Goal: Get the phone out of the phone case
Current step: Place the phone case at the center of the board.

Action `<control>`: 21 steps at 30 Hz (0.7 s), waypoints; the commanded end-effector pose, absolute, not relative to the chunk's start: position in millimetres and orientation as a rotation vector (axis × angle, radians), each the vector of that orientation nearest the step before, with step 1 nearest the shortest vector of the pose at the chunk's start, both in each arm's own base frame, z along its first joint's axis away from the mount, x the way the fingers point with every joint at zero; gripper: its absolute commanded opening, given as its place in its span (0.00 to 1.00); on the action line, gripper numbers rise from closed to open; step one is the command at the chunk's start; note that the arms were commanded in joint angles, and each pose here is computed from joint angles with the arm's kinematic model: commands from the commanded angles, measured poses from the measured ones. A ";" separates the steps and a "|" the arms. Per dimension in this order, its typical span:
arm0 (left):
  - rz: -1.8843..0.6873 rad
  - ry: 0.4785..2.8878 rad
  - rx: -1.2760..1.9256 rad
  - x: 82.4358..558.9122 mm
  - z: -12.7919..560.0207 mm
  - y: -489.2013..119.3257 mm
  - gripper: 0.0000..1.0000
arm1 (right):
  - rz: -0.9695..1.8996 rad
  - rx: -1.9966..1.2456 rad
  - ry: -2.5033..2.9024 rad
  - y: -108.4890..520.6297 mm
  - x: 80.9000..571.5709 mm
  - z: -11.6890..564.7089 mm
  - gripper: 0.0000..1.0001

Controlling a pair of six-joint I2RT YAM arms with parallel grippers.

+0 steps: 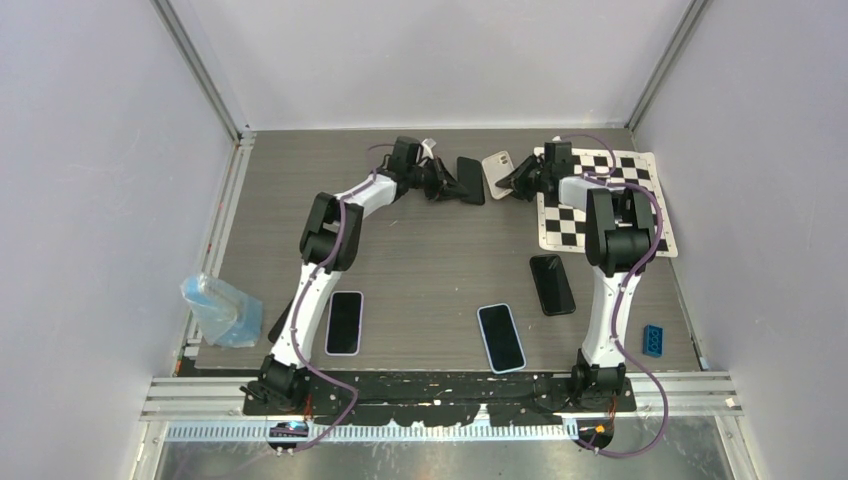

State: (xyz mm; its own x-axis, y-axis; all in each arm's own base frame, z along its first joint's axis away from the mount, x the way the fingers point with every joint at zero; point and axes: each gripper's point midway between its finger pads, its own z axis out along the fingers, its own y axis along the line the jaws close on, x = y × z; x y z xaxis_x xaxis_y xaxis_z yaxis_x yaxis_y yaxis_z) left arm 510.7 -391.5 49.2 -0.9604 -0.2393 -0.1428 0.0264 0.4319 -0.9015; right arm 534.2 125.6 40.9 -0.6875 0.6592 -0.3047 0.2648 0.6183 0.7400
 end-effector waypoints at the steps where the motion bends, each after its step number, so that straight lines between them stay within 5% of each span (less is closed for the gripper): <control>1: -1.501 2.443 -0.233 517.8 44.5 -391.2 0.08 | 0.822 0.724 2.290 107.9 540.6 42.1 0.34; 5: -1.478 2.478 -0.280 516.1 38.9 -388.6 0.32 | 0.783 0.720 2.362 105.8 530.4 35.1 0.55; 9: -1.410 2.507 -0.304 512.0 35.3 -384.0 0.49 | 0.757 0.691 2.419 104.9 516.6 36.5 0.62; 21: -1.144 2.584 -0.189 495.0 49.9 -364.9 0.66 | 0.585 0.443 2.534 99.9 474.3 68.2 0.75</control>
